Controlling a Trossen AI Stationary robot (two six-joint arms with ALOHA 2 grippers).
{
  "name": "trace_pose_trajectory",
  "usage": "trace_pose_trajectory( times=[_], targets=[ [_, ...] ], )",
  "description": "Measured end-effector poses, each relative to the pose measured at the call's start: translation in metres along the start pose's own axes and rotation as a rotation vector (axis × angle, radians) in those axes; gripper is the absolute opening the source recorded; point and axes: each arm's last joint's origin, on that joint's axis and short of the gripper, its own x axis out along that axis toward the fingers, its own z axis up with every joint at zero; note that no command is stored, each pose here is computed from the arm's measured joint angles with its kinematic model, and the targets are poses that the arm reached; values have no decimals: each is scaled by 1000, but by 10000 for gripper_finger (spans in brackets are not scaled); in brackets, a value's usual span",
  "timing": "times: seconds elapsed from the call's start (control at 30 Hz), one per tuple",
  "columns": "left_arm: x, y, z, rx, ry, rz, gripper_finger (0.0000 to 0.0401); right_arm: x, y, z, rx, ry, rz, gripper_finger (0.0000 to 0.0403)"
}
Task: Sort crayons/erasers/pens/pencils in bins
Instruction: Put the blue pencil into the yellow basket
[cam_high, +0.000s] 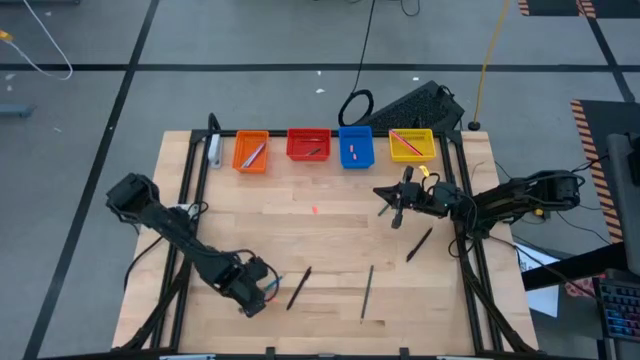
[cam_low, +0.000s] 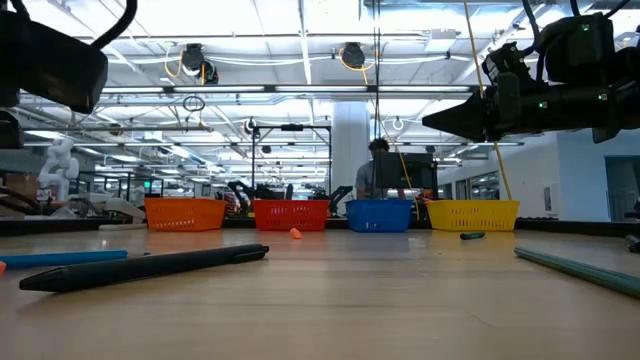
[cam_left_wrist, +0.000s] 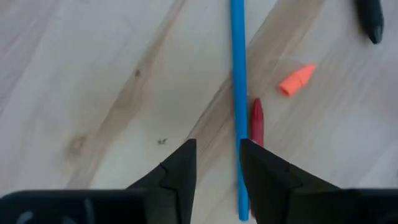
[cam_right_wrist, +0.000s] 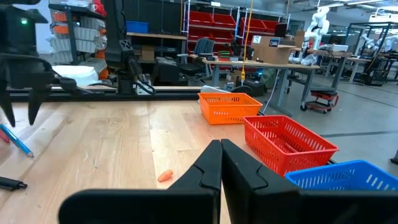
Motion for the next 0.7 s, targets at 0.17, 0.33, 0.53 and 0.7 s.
trace_pose_trajectory(
  times=[0.17, 0.33, 0.53, 0.7],
  targets=[
    [5, -14, 5, -16, -18, -53, 122, 0, 0, 0, 0, 1, 0, 0],
    [12, -13, 2, -76, -3, -8, 122, 0, 0, 0, 0, 3, 1, 0],
    [22, -15, -2, -97, 8, 20, 122, 0, 0, 0, 0, 3, 1, 0],
    [22, -13, -4, -103, 16, 51, 122, 0, 0, 0, 0, 2, 1, 0]
  ],
)
